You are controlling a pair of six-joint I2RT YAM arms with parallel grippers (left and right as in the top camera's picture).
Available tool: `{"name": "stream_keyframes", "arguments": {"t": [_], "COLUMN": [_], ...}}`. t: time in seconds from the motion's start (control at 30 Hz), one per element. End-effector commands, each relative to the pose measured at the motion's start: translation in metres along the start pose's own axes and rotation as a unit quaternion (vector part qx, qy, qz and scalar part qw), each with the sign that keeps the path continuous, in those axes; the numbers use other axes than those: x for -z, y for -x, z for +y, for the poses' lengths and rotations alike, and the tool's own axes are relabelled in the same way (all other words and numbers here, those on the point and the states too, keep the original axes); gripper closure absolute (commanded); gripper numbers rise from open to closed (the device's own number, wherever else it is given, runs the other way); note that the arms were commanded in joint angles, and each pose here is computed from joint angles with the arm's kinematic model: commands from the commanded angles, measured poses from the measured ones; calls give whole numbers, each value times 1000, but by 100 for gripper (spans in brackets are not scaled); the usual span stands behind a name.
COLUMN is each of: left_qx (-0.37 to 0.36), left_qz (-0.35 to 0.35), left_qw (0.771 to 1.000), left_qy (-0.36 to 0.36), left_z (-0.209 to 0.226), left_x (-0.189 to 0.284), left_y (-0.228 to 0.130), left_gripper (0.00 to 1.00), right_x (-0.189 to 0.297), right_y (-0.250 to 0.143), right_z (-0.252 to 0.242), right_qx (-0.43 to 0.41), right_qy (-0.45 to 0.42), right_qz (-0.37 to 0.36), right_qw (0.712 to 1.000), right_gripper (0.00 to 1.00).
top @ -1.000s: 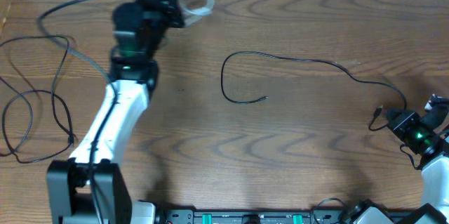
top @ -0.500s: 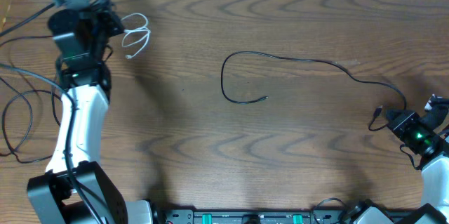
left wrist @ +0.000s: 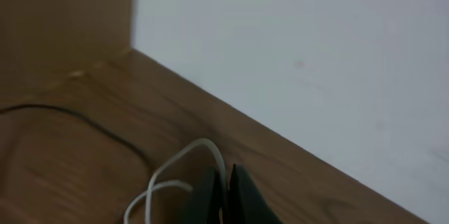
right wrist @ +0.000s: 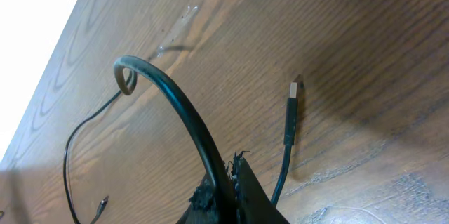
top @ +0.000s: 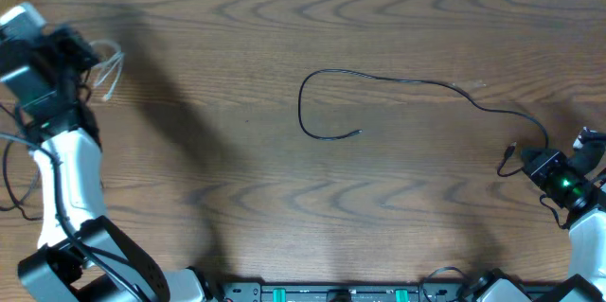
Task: Untangle cables
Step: 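Carry the white cable up-left to the left table edge with the left gripper, then lower the white cable at the left edge and open the left gripper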
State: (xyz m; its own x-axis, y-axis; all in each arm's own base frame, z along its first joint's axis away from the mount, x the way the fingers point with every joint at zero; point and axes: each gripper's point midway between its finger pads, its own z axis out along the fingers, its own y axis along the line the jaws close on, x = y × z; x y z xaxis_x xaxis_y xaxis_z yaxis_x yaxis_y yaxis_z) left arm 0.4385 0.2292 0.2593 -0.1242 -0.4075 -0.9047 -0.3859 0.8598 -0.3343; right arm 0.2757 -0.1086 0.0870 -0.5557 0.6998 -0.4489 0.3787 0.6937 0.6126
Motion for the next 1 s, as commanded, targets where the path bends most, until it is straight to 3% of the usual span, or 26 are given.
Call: {"name": "stream_keyframes", "arguments": {"t": [0.0,0.2,0.67,0.73,0.77,0.83,0.9,0.93,0.97], "left_qx": [28,105,119,121,123,125,127,127,128], "left_qz": [-22,-56,-85,-79,-75,-69,-65,-63,-62], "left_qw": [999,990,979,979,978,978,978,978,978], "left_qy": [26,71,145,146,148,149,151,152,152], "left_z": [24,75,136,137,138,139,139,140,140], "left_x": [11,26,46,45,44,44,43,43,43], "left_y": [16,36,47,44,41,38,36,35,34], "left_gripper": [92,92,92,76,59,42,13,5,4], "right_x": [1,1,1,1,1,1,1,1,1], "right_y": [0,-1,-1,-1,-1,-2,-2,-2,-2], "right_z": [5,5,5,5,5,5,5,5,5], "right_qx": [14,12,12,12,11,11,11,11,11], "right_qy": [5,5,5,5,5,5,5,5,5], "right_qz": [0,2,3,3,3,3,3,3,3], "right_qw": [1000,1000,1000,1000,1000,1000,1000,1000,1000], "right_gripper": [99,99,99,99,99,99,99,99,99]}}
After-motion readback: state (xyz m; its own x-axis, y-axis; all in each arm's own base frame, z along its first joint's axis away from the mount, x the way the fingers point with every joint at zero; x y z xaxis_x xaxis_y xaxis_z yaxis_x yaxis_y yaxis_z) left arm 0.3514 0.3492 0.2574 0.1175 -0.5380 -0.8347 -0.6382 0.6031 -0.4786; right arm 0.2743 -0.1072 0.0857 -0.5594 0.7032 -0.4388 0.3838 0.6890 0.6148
